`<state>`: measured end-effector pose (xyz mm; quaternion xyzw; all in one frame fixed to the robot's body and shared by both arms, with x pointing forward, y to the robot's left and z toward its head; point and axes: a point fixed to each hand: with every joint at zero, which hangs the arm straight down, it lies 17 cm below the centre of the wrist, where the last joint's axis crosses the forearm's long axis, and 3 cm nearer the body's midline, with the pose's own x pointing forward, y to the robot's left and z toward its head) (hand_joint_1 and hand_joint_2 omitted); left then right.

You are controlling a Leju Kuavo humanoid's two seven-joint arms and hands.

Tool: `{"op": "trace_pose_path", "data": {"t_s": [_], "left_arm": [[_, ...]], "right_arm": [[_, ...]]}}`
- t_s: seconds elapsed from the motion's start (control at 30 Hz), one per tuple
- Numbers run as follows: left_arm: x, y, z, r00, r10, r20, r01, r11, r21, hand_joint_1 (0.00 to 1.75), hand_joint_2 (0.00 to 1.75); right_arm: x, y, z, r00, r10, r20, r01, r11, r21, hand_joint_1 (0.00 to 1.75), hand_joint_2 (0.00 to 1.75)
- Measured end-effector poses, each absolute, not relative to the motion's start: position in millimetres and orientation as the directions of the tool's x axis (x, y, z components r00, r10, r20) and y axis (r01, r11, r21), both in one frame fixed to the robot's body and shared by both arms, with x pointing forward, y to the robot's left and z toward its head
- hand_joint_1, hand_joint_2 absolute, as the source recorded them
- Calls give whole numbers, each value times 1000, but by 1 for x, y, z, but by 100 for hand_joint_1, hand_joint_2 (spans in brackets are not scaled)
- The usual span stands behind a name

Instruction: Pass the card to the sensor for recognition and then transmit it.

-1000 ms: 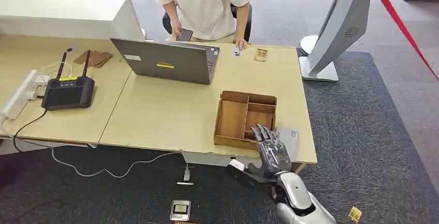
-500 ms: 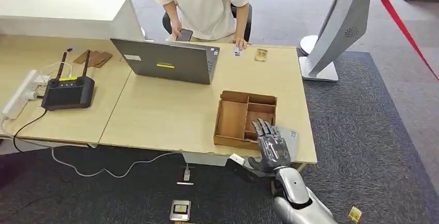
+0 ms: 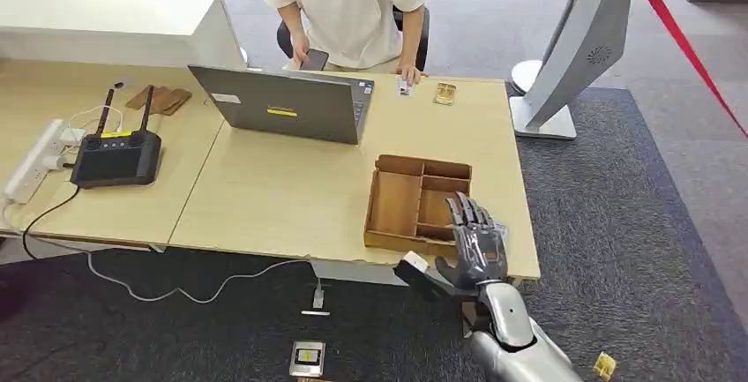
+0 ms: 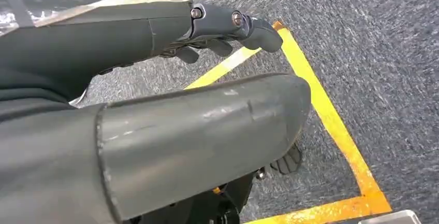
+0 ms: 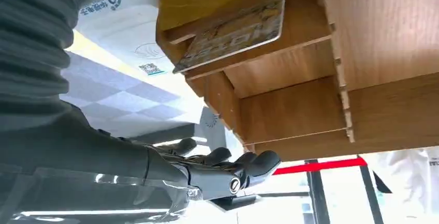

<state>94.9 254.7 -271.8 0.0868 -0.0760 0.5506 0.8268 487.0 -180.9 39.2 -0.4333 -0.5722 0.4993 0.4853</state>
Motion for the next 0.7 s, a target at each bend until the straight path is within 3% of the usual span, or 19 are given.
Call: {"op": "trace_pose_path", "data": {"t_s": [0.7], "left_arm": [[95,254,-272,382,898,219,-924,379,59,0,0]], "right_arm": [[487,-192,29,-140,983,122,-13,121,-993,0,175]]}}
